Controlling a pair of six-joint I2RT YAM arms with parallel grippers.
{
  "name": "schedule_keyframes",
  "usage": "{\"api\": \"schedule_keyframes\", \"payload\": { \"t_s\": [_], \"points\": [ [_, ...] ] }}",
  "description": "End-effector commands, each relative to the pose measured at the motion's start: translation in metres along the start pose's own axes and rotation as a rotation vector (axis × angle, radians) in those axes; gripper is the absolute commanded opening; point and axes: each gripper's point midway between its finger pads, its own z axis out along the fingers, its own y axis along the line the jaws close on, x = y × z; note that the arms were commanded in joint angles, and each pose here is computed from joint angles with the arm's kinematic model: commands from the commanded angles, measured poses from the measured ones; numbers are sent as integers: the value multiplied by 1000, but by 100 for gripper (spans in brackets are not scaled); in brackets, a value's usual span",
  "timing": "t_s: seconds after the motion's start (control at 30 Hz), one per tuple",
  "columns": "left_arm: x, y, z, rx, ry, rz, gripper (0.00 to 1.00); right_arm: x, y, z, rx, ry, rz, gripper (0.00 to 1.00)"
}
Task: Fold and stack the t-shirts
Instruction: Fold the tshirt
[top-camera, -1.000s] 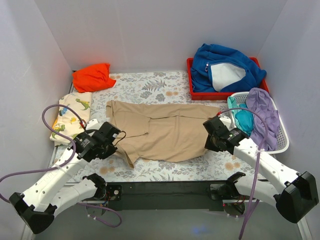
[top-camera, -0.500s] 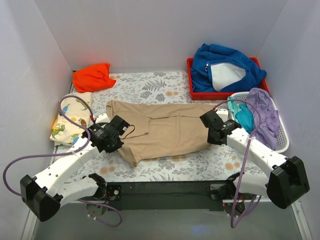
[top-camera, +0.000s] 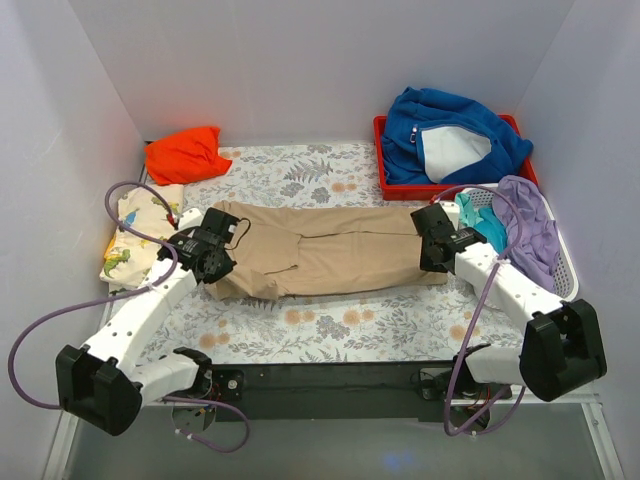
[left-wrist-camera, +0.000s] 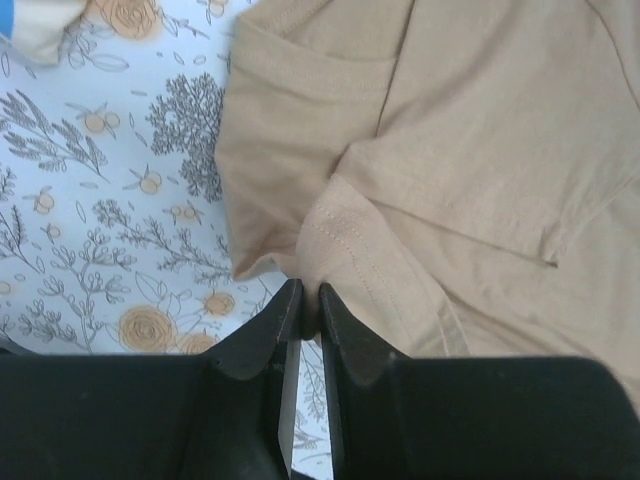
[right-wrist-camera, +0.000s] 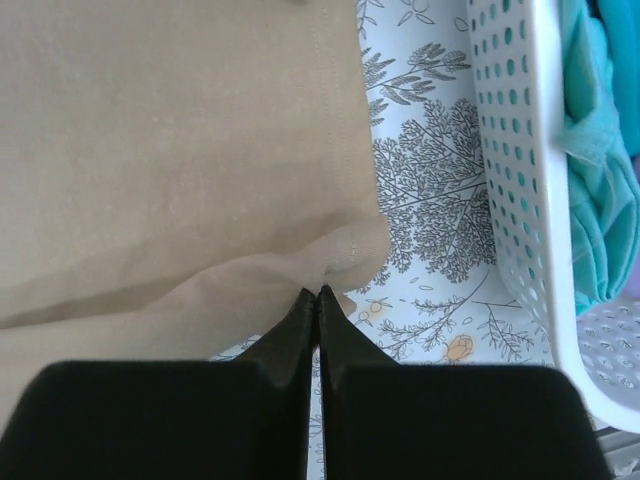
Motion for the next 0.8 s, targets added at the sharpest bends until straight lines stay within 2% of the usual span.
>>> {"api": "schedule_keyframes", "payload": {
  "t_s": [0.0,0.43,0.77],
  "points": [
    [-23,-7,8,27,-61,25,11,-28,14,1,-65,-50,-16,1],
    [-57,-48,47,72,-122,118,11,-55,30,41,-84,24,-129,1],
    [-91,-53,71,0,-201,196,11,-49,27,73,-36,103,-166,1]
  ]
}}
